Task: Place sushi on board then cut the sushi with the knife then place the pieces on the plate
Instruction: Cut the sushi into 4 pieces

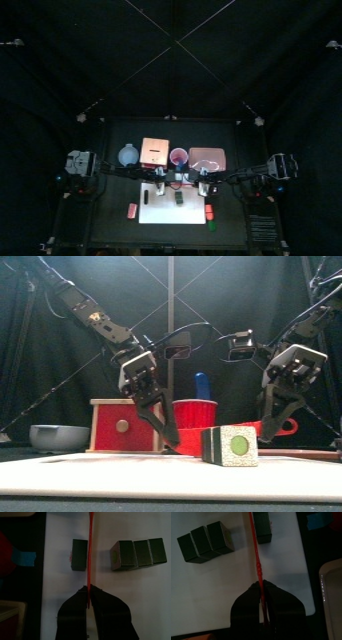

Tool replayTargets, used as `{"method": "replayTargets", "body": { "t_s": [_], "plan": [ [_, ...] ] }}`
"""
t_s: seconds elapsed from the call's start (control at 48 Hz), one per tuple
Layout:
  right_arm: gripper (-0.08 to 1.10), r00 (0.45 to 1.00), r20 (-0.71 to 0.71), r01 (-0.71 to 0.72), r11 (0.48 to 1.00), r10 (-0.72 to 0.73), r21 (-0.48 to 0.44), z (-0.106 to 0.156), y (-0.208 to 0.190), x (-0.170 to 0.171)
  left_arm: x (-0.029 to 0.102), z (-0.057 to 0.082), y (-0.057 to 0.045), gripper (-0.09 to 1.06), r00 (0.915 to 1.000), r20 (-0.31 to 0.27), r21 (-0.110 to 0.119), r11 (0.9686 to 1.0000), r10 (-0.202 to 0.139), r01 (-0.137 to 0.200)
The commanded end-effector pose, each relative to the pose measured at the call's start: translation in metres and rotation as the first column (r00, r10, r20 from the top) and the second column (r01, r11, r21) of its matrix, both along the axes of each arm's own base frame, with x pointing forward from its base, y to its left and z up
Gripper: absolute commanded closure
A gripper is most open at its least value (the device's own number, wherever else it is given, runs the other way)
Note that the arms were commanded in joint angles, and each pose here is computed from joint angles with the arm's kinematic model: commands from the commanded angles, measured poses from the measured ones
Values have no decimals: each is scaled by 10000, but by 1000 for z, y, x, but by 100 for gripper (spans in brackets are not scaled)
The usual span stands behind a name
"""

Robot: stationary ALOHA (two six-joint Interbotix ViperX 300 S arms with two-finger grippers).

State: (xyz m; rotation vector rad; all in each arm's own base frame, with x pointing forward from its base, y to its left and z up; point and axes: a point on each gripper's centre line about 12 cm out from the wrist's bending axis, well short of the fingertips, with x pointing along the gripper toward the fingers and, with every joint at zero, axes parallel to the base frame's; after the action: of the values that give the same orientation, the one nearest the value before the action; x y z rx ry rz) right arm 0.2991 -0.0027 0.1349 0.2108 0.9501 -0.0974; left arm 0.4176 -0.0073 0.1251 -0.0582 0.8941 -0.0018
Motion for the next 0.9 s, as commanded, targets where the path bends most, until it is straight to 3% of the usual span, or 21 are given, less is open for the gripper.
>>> {"method": "replayTargets", "body": {
  "t_s": [0.021,0.208,0.375,0.5,0.667,0.896],
  "plan": [
    [66,9968,797,-105,9999,98,80,25,6,7,6,33,-2,53,9979,644,-44,10000,-27,30],
    [66,9926,1209,-194,9992,150,355,38,15,2,3,47,-3,53,9977,675,-127,9999,-24,32],
    [66,9876,1492,-574,9966,480,588,47,31,-3,5,53,-23,53,9964,777,-352,9987,-331,360],
    [66,9878,1423,-755,9940,637,791,45,41,-6,7,47,-36,53,9968,689,-632,9970,-403,447],
    [66,9901,1230,-794,9921,672,974,40,47,-9,11,39,-45,53,9983,496,-1006,9943,-300,348],
    [66,9909,1145,-811,9929,709,870,36,45,-11,15,33,-44,53,9983,526,-979,9947,-253,304]
  ]
}}
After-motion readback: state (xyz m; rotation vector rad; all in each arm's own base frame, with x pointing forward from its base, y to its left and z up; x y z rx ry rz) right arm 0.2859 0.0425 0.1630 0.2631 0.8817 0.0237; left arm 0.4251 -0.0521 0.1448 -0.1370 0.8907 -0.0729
